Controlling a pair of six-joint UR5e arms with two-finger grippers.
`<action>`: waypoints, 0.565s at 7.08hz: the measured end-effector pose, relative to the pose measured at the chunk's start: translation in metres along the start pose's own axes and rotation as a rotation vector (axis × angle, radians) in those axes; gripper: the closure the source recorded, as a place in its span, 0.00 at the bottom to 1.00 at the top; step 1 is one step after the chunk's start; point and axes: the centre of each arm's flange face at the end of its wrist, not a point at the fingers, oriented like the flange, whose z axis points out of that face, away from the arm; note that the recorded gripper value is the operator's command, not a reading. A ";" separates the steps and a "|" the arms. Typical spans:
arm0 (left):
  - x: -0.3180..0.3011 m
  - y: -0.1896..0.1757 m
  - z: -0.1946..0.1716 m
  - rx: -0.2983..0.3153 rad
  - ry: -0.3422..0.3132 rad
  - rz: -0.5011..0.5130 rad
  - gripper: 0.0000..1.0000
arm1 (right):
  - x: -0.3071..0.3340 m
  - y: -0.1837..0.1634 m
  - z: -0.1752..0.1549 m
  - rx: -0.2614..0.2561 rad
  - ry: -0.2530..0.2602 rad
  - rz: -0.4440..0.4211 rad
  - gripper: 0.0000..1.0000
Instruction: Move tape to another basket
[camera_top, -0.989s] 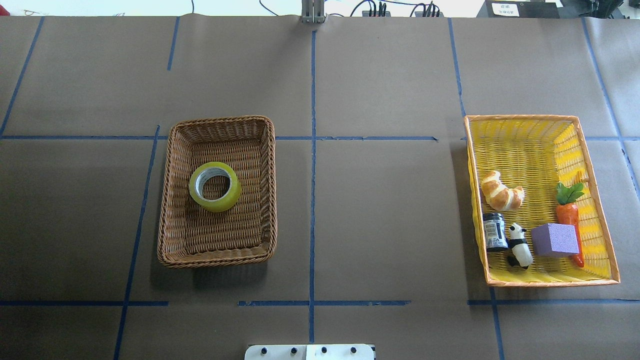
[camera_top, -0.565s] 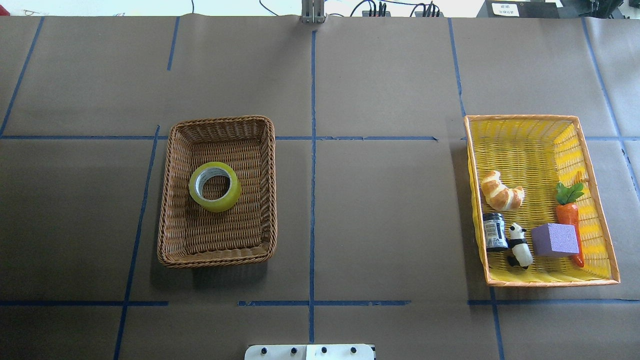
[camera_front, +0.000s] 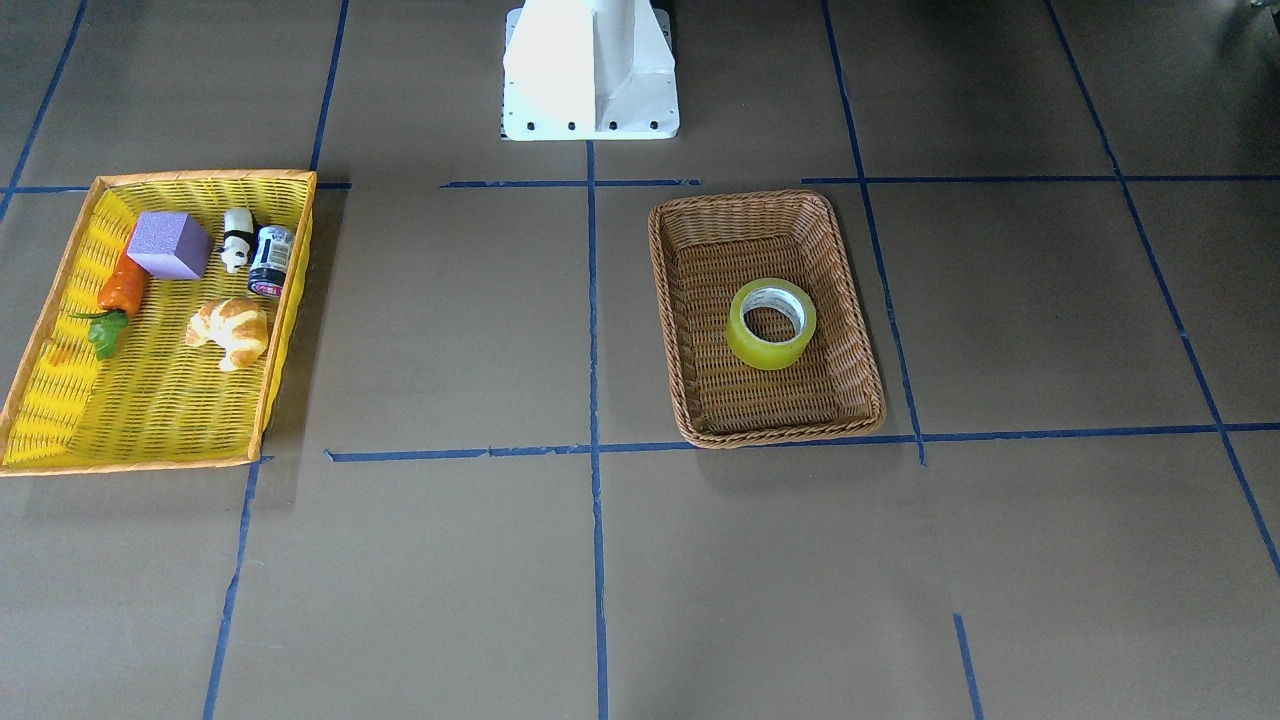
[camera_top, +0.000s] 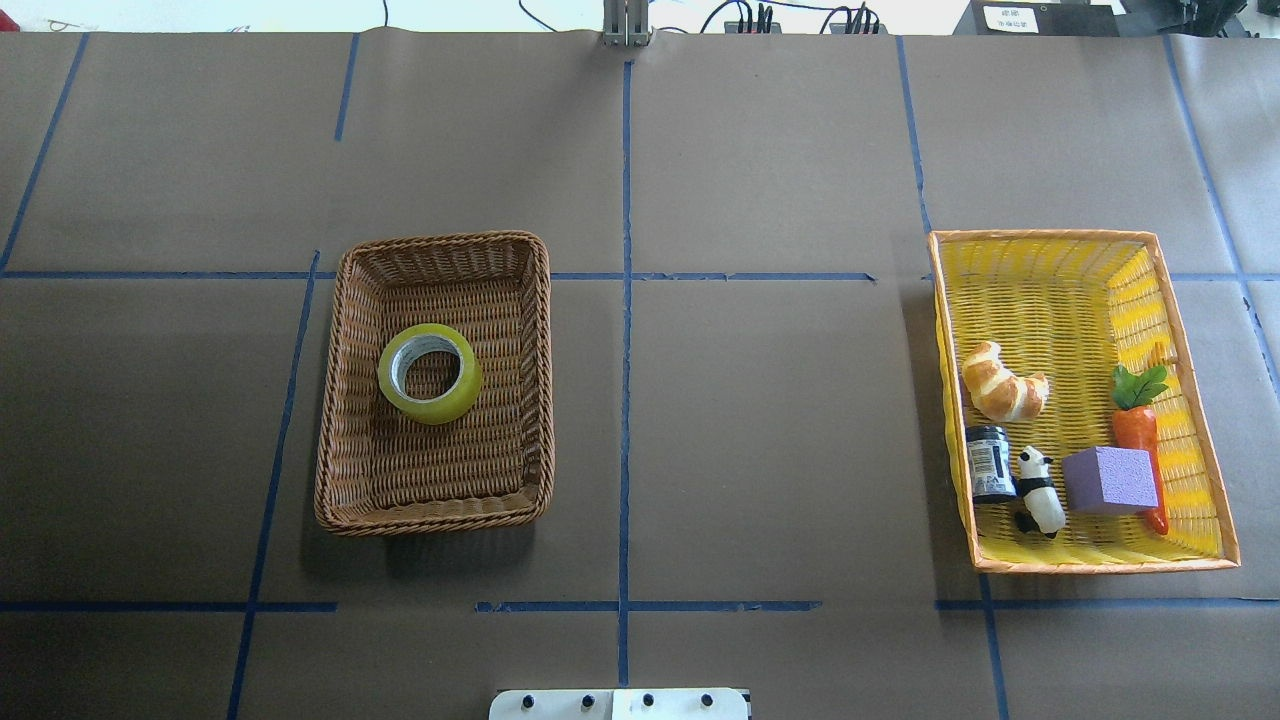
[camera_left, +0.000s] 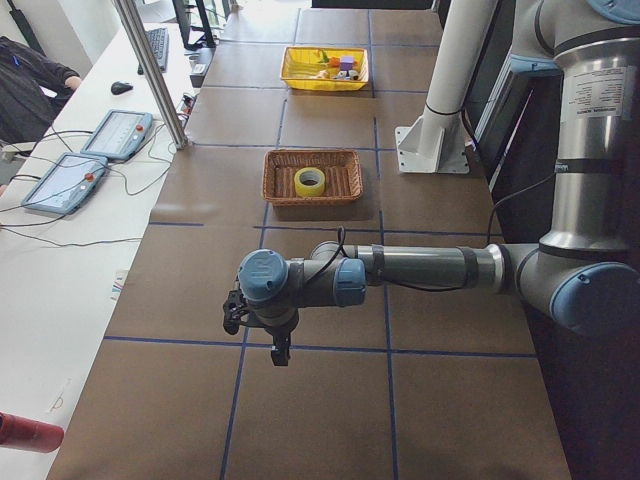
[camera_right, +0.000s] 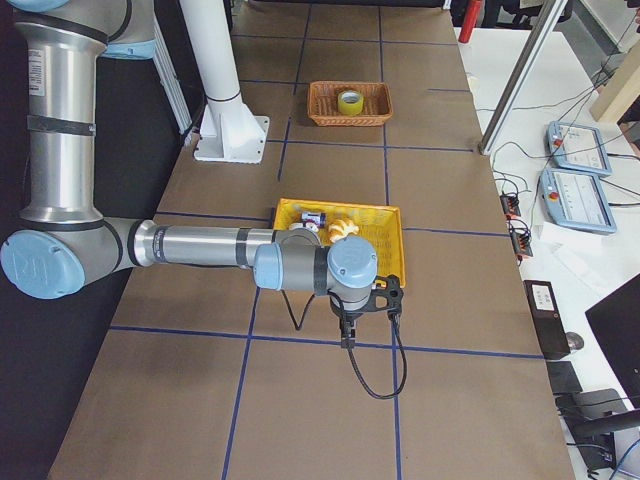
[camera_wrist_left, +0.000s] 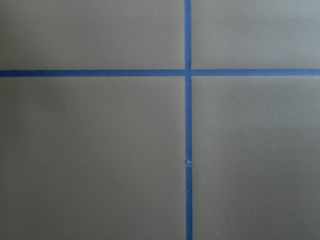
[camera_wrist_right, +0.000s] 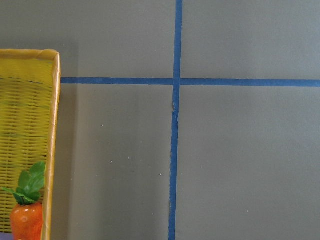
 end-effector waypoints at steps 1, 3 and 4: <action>-0.002 0.000 0.000 0.000 0.002 -0.004 0.00 | 0.000 0.000 0.000 0.000 -0.001 0.001 0.00; -0.002 -0.001 0.000 0.001 0.004 -0.004 0.00 | 0.001 0.000 0.000 0.000 -0.001 0.002 0.00; -0.002 -0.001 -0.001 0.003 0.003 -0.002 0.00 | 0.001 0.000 0.000 0.000 -0.001 0.003 0.00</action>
